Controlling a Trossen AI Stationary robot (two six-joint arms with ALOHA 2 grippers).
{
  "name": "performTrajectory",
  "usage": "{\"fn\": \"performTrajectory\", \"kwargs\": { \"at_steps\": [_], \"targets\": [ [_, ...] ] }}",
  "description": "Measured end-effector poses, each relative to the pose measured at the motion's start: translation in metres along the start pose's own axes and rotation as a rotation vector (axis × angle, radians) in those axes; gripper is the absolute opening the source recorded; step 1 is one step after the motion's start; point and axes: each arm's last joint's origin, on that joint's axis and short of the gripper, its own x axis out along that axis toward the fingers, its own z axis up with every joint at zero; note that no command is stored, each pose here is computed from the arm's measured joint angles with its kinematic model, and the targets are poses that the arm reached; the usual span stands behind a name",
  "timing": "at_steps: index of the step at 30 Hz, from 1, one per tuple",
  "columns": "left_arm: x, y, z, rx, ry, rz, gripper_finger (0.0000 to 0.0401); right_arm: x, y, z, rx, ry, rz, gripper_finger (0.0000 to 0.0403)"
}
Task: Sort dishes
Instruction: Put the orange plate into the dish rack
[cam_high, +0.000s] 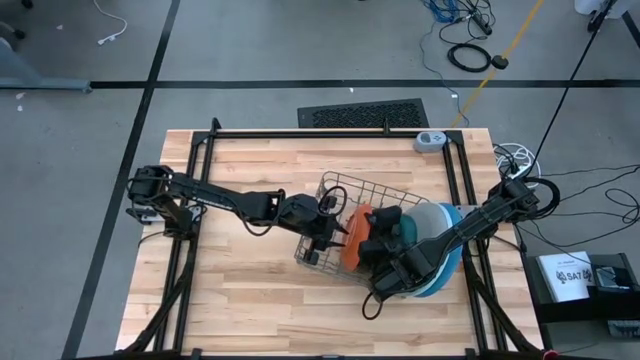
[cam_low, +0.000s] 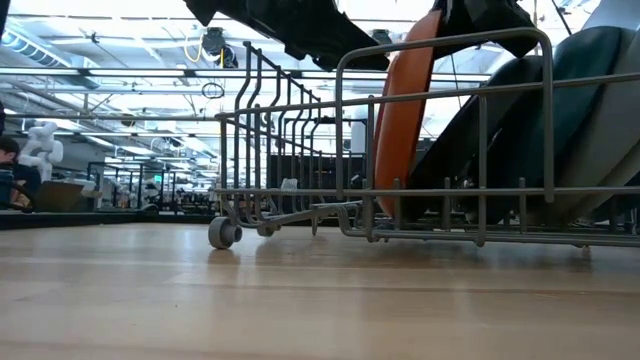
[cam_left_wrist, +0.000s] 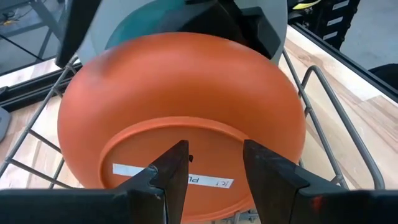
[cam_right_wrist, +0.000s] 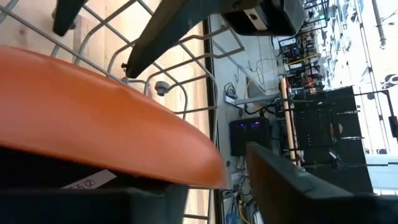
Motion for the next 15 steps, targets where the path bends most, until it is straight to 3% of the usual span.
{"fn": "performTrajectory", "kwargs": {
  "at_steps": [7,15],
  "targets": [
    [0.0000,0.0001,0.0000,-0.001,0.000,0.000,0.0154,-0.0001,0.0023,0.0001,-0.035,0.016,0.073,0.0214],
    [0.0000,0.0001,0.0000,-0.001,0.000,0.001,0.0154,-0.0005,0.0033,0.0002,-0.033,0.027,0.125,0.0228]
  ]
}}
